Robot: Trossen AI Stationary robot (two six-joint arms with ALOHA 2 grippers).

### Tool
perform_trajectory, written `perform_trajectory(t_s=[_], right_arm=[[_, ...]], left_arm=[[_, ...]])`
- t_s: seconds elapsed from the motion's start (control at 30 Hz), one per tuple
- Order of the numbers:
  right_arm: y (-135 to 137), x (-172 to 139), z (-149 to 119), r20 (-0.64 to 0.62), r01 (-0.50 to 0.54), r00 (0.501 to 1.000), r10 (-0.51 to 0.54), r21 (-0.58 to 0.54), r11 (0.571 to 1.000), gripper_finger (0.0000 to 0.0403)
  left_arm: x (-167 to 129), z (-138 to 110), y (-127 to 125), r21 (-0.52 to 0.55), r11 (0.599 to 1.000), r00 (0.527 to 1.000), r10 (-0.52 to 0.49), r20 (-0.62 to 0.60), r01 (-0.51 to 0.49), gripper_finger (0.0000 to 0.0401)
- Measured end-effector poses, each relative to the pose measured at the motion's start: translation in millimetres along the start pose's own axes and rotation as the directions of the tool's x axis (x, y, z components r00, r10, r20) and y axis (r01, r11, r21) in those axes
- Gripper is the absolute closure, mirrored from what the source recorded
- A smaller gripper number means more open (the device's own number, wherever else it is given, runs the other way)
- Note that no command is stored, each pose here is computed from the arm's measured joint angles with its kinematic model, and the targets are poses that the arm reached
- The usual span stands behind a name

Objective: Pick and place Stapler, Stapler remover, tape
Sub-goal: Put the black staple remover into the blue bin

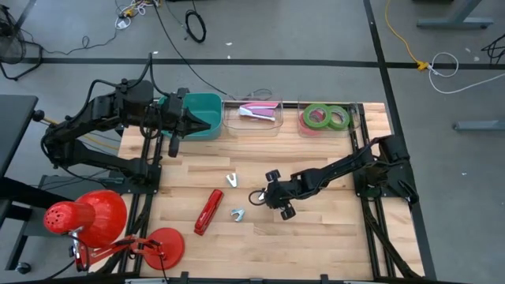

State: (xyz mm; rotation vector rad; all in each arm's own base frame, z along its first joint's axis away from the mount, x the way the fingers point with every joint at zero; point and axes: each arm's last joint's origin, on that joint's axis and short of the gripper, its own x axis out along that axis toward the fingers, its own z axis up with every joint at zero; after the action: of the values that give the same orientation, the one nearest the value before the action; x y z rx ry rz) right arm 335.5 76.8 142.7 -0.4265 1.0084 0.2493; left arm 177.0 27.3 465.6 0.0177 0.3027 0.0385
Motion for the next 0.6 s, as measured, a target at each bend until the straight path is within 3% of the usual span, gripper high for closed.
perform_trajectory(t_s=[0.23,0.6], right_arm=[[0.4,2.1,-0.8,-0.007,0.000,1.000,0.000,-0.001,1.000,0.0318],[0.3,1.9,-0.3,-0.003,0.003,1.000,-0.003,0.000,1.000,0.0379]], left_arm=[[0.0,0.0,0.0,0.000,1.000,1.000,0.000,0.000,0.000,0.0392],[0.0,0.0,0.0,0.001,1.000,1.000,0.000,0.000,0.000,0.0392]])
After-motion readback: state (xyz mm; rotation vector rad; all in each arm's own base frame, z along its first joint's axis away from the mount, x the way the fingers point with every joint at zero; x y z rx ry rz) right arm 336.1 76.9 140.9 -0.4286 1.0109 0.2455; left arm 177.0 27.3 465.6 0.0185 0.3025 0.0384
